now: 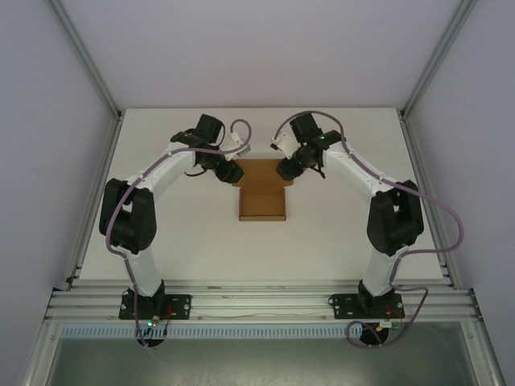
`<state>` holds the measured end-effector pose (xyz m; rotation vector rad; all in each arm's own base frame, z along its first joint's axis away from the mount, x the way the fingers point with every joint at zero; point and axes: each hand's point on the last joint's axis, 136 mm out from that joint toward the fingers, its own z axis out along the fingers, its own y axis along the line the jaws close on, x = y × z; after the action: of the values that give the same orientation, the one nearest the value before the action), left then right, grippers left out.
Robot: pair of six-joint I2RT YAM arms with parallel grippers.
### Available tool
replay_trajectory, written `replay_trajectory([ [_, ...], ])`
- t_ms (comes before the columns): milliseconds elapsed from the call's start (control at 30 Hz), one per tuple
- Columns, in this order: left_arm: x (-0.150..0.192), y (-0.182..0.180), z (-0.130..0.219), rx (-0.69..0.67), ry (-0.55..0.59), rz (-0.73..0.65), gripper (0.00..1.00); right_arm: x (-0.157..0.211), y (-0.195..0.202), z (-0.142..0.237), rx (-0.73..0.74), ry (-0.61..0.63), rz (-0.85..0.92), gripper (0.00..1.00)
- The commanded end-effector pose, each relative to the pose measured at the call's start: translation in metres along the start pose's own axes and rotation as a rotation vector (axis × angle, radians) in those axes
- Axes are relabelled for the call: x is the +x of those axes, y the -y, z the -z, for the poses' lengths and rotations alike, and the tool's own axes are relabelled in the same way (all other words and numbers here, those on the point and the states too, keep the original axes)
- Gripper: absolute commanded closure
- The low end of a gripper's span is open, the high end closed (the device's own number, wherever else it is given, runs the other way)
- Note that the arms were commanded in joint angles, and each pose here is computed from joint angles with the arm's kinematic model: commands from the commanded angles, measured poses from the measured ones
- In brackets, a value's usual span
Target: Assemble paper box
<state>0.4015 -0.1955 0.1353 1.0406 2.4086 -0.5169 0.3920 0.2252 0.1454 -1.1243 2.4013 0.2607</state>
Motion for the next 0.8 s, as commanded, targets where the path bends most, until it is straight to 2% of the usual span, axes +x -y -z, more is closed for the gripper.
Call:
replay_trajectory([
  [0,-0.005,0.006,0.004,0.035,0.006,-0.021,0.71,0.011,-0.001,0.003,-0.006,-0.061,-0.009,0.59],
  [100,-0.005,0.004,0.004,0.027,0.01,-0.018,0.84,0.016,-0.001,0.0,-0.005,-0.079,-0.022,0.66],
  [233,-0.01,0.001,0.007,0.009,0.024,0.01,1.0,0.014,0.005,0.002,0.027,-0.076,-0.054,0.82],
  [433,-0.031,-0.005,0.019,-0.047,0.138,0.117,1.0,0.001,0.012,0.012,0.078,-0.019,-0.151,0.92],
  [500,-0.039,-0.015,0.022,-0.098,0.195,0.215,1.0,-0.007,0.014,0.017,0.097,0.024,-0.25,0.95],
  [633,-0.045,-0.038,0.022,-0.212,0.272,0.489,1.0,-0.027,0.019,0.025,0.154,0.161,-0.475,0.95],
  [767,-0.051,-0.038,0.009,-0.249,0.347,0.639,1.0,-0.042,0.026,0.023,0.162,0.302,-0.718,0.96],
])
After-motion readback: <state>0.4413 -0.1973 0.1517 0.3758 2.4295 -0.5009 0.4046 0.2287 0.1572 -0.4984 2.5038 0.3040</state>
